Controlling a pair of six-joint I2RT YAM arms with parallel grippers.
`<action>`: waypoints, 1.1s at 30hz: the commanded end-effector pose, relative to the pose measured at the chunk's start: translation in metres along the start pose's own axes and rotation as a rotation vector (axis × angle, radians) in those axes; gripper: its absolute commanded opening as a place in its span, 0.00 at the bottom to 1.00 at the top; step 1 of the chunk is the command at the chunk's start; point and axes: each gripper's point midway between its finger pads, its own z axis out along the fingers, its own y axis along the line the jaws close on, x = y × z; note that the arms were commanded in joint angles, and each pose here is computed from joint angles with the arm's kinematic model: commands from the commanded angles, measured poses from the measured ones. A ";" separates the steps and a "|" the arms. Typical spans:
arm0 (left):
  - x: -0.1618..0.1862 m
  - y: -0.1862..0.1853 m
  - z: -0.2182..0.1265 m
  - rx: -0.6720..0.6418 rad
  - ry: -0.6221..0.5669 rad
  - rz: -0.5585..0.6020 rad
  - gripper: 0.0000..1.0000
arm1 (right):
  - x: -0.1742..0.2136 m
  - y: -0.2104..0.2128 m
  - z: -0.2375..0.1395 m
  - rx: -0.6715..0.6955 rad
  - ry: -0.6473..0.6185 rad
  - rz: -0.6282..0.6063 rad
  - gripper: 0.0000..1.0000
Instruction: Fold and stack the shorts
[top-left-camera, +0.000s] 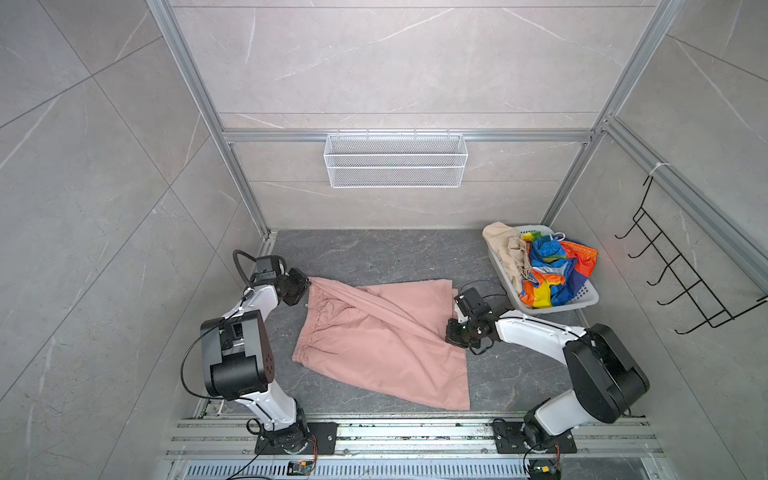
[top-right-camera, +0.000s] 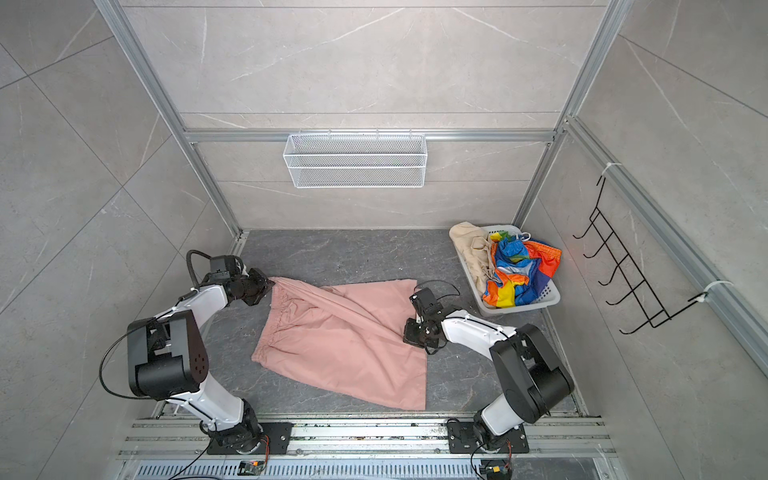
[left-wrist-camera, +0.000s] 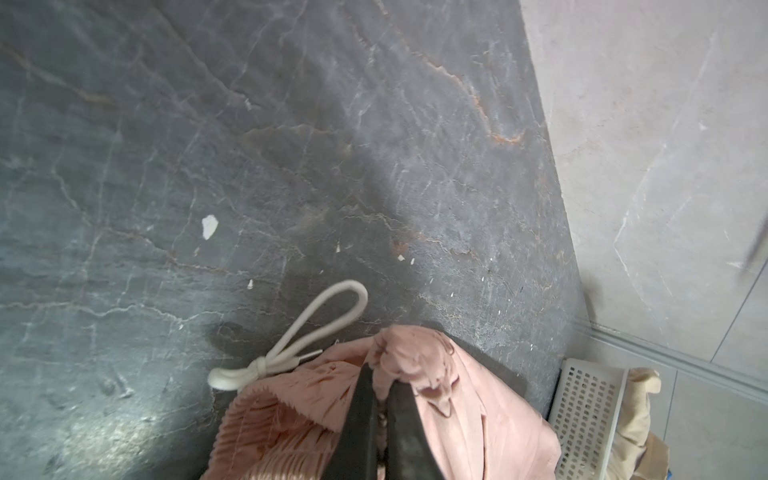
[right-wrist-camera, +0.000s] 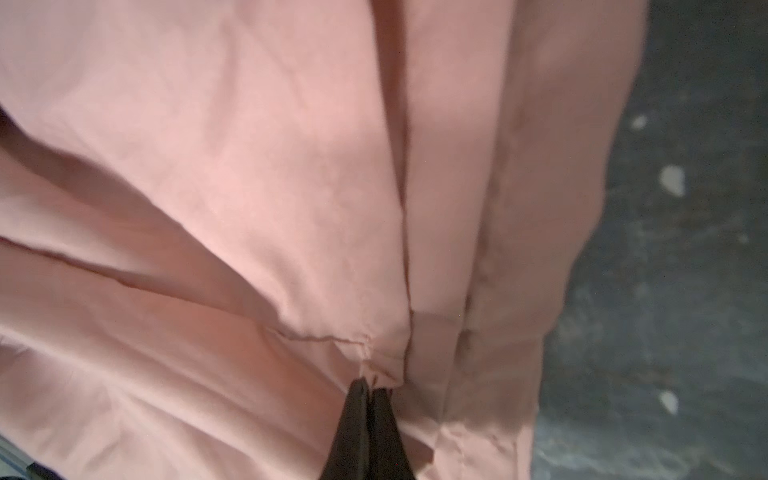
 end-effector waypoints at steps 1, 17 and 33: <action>-0.026 -0.021 0.000 0.060 -0.107 0.003 0.01 | -0.026 -0.038 0.019 0.106 -0.024 0.069 0.00; -0.050 -0.138 0.049 0.170 -0.032 0.180 0.02 | -0.182 -0.035 -0.031 0.107 -0.202 0.096 0.00; -0.020 -0.111 -0.016 0.120 -0.059 0.272 0.19 | -0.128 -0.025 -0.124 0.016 -0.315 0.027 0.00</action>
